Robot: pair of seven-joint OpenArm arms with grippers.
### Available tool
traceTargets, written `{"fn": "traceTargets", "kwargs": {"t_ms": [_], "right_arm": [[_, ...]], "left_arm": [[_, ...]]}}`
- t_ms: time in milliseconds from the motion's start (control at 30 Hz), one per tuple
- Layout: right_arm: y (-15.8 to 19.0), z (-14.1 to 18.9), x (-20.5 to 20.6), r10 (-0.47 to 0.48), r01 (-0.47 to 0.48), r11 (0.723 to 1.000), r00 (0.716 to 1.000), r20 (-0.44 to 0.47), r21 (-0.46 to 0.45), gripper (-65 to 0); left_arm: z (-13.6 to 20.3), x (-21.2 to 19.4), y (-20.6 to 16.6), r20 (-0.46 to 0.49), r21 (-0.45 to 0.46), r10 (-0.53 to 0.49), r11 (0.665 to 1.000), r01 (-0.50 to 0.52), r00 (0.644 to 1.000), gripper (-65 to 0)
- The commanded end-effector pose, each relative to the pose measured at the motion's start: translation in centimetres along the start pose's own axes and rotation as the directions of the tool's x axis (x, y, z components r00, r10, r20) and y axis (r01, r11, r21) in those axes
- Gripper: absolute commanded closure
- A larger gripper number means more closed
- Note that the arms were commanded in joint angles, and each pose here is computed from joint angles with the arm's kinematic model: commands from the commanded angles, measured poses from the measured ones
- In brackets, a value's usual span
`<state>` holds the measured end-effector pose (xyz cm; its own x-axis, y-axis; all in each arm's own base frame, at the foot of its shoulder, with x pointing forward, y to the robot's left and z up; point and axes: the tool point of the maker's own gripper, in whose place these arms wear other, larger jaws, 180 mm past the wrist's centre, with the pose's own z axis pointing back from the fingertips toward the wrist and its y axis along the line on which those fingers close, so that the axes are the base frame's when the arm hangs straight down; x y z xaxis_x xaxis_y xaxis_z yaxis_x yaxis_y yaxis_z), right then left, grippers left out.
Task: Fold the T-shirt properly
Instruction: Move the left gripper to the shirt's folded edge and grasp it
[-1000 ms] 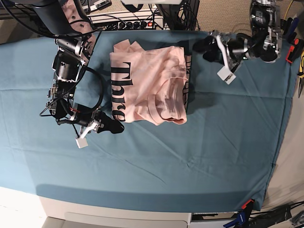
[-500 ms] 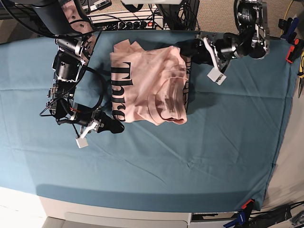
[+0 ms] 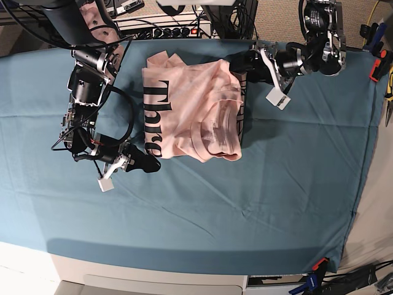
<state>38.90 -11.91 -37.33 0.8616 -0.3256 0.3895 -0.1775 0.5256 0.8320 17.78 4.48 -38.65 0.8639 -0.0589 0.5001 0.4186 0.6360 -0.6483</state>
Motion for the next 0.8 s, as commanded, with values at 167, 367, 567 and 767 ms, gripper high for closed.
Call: {"fn": "traceTargets", "kwargs": {"t_ms": [167,367,567,767], "right_arm": [[0.3,0.1,0.6,0.015,-0.015,1.000,1.000,0.001,0.000,0.0],[0.3,0.1,0.6,0.015,-0.015,1.000,1.000,0.001,0.000,0.0],[0.3,0.1,0.6,0.015,-0.015,1.000,1.000,0.001,-0.001,0.0],[0.3,0.1,0.6,0.014,-0.014,1.000,1.000,0.001,0.000,0.0]], "left_arm": [[-0.3,-0.1,-0.7,-0.011,-0.019,-0.010,1.000,0.010,1.000,-35.0],[-1.9,-0.6,-2.3,-0.047,-0.058,-0.048,0.997,0.045,0.998,-35.1],[-2.3,0.0,-2.6,-0.042,-0.064,-0.065,0.996,0.062,0.997,-35.0],[-2.3,0.6,-2.3,-0.038,-0.049,-0.082,0.996,0.080,0.996,-35.0]]}}
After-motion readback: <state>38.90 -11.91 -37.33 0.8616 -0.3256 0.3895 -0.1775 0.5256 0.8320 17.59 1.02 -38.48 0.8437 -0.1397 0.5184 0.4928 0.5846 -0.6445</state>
